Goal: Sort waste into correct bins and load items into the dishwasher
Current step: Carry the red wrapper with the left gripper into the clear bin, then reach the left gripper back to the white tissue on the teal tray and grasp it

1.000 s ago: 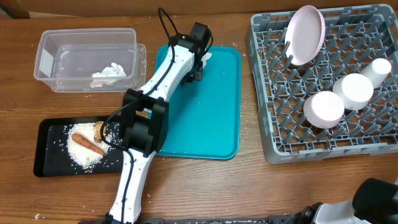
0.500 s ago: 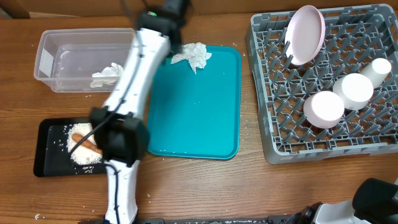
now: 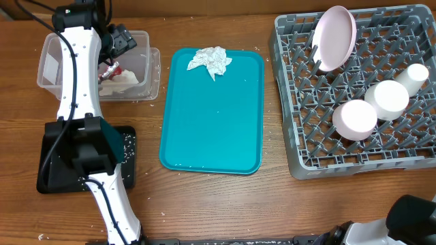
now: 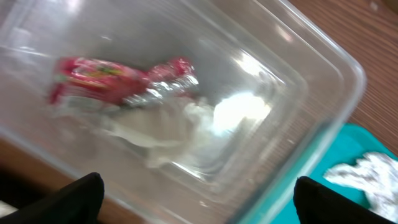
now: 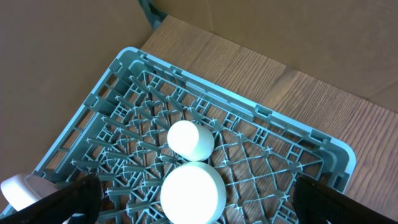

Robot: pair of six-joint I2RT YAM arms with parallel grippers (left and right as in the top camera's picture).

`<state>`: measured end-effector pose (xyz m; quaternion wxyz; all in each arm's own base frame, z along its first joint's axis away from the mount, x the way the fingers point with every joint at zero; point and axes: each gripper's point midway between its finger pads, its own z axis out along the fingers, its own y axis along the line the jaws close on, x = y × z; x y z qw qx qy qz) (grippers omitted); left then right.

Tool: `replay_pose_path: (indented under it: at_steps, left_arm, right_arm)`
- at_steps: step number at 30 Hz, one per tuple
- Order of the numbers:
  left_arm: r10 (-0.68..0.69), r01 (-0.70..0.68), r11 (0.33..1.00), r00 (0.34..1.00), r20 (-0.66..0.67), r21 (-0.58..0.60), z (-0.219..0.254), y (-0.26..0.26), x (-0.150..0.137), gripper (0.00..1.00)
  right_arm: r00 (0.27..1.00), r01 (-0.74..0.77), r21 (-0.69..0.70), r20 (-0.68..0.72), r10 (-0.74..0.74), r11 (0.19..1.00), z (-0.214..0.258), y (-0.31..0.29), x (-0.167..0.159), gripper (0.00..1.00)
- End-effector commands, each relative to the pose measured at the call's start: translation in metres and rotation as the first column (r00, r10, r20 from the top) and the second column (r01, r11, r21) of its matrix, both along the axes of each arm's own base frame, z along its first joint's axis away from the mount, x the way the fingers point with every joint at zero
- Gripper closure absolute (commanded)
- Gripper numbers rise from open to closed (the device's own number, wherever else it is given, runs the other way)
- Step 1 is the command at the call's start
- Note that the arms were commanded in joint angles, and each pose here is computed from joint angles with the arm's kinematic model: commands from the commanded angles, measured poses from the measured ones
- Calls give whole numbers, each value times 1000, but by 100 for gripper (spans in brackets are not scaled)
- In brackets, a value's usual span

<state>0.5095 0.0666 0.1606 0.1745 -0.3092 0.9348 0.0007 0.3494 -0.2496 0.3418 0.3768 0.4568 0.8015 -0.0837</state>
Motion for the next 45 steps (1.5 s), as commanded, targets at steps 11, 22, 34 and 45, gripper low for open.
replay_pose_path:
  at_steps: [11, 22, 34, 45]
  left_arm:
    - [-584, 591, 807, 795, 164, 5, 9, -196, 30, 8]
    - [-807, 785, 564, 590, -30, 259, -73, -274, 38, 0]
    - [-789, 800, 565, 595, -150, 201, -159, -266, 34, 24]
    - [-791, 787, 571, 603, -103, 233, -110, -266, 38, 96]
  right_arm:
    - [1000, 7, -3, 14, -7, 1000, 4, 0, 0, 0]
    - [1000, 7, -3, 14, -7, 1000, 4, 0, 0, 0]
    - [1000, 7, -3, 14, -7, 1000, 4, 0, 0, 0]
    - [1000, 7, -3, 14, -7, 1000, 4, 0, 0, 0]
